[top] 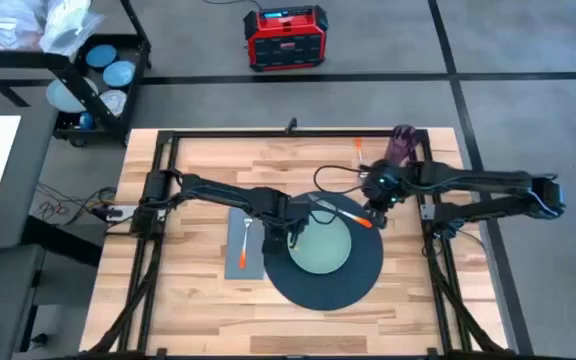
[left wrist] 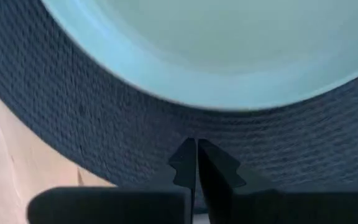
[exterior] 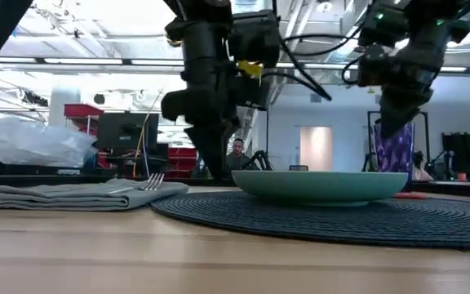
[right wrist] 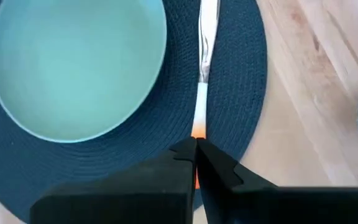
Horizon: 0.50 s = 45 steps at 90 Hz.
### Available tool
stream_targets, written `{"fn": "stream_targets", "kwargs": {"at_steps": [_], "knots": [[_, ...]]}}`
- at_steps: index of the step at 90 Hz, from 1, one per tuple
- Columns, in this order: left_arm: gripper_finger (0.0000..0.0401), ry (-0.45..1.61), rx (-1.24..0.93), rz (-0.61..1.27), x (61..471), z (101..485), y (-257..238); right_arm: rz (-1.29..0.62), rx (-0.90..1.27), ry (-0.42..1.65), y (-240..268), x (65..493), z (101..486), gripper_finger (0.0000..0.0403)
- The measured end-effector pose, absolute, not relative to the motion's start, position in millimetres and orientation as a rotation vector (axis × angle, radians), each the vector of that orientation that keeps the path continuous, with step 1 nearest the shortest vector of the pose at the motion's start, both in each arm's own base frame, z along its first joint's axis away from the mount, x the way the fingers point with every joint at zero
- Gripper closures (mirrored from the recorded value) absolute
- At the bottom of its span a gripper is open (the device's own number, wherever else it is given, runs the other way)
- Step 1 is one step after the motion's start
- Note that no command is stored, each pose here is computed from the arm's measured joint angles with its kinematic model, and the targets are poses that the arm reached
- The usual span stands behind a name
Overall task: Set table place
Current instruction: Put the orange knife on the blue placemat
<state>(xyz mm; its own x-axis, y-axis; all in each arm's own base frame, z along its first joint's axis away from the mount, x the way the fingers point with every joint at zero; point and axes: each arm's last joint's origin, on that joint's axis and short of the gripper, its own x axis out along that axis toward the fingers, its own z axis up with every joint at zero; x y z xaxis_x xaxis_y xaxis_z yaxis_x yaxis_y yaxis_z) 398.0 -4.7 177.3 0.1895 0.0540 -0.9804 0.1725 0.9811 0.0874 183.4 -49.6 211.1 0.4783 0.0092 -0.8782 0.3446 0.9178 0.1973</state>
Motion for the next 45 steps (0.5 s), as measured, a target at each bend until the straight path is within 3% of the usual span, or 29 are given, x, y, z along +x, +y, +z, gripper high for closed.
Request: {"fn": "stream_targets", "kwargs": {"at_steps": [45], "knots": [[0.0401, 1.341, 0.172, -0.154, 400.7, 177.4, -7.2, -0.250, 0.438, 1.173, -57.6, 181.4, 157.1, 0.0403]]}}
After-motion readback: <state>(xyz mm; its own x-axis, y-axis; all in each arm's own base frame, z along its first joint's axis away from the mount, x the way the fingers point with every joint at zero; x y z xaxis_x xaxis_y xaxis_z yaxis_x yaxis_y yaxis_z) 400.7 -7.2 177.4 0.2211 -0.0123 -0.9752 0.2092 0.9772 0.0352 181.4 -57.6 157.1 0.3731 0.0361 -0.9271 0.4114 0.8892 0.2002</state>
